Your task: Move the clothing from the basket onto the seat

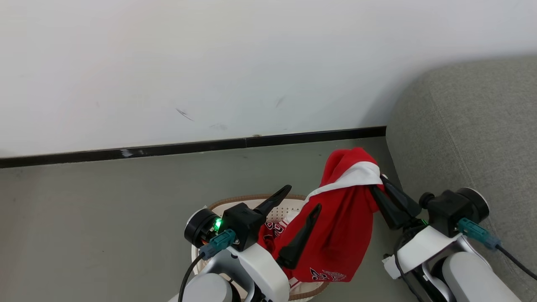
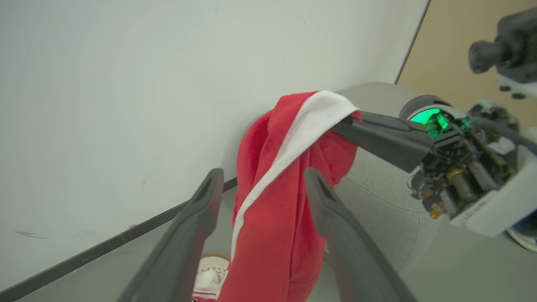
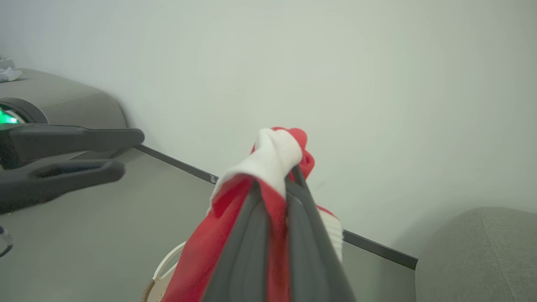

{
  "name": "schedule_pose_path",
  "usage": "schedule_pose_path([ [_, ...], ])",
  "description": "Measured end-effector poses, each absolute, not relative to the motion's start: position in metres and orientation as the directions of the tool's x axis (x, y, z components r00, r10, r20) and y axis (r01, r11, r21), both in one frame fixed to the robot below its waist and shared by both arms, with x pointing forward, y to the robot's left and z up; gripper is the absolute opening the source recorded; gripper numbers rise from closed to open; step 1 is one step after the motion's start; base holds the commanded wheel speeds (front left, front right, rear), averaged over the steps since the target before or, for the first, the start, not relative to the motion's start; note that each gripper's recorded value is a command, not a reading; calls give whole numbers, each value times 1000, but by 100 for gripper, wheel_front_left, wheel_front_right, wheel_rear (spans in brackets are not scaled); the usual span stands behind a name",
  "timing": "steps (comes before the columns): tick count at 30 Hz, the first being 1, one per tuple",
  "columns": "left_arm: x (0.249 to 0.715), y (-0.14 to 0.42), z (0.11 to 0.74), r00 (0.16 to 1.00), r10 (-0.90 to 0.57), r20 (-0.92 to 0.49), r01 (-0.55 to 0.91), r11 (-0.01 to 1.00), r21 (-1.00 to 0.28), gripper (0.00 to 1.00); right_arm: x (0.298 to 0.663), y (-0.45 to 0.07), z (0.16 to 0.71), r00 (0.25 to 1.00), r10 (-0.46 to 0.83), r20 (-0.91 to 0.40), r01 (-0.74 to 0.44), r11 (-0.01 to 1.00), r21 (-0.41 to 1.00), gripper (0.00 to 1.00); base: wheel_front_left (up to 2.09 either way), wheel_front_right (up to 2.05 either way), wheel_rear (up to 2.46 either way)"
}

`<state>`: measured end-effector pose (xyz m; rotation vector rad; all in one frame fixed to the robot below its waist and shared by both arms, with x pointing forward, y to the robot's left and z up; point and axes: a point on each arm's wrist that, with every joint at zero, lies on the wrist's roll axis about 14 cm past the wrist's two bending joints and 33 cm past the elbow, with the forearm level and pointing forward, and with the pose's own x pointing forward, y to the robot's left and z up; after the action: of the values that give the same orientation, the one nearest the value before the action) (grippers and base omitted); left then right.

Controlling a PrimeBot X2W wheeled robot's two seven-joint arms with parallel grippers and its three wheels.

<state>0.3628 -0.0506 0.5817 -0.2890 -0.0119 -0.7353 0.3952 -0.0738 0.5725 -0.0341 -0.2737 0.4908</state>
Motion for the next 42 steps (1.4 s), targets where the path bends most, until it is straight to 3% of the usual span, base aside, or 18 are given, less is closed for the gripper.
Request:
schedule_pose_path([
  [23,346,-71,573,667,-737,105,737,632,-241,100,387,-139,589,907,302,294,-283,953,-108,0,0,0,0],
  [42,342,-93,571,603,-790,113,788,568,-239,100,357,-192,591,942,146,302,-121,988,-101,0,0,0,0],
])
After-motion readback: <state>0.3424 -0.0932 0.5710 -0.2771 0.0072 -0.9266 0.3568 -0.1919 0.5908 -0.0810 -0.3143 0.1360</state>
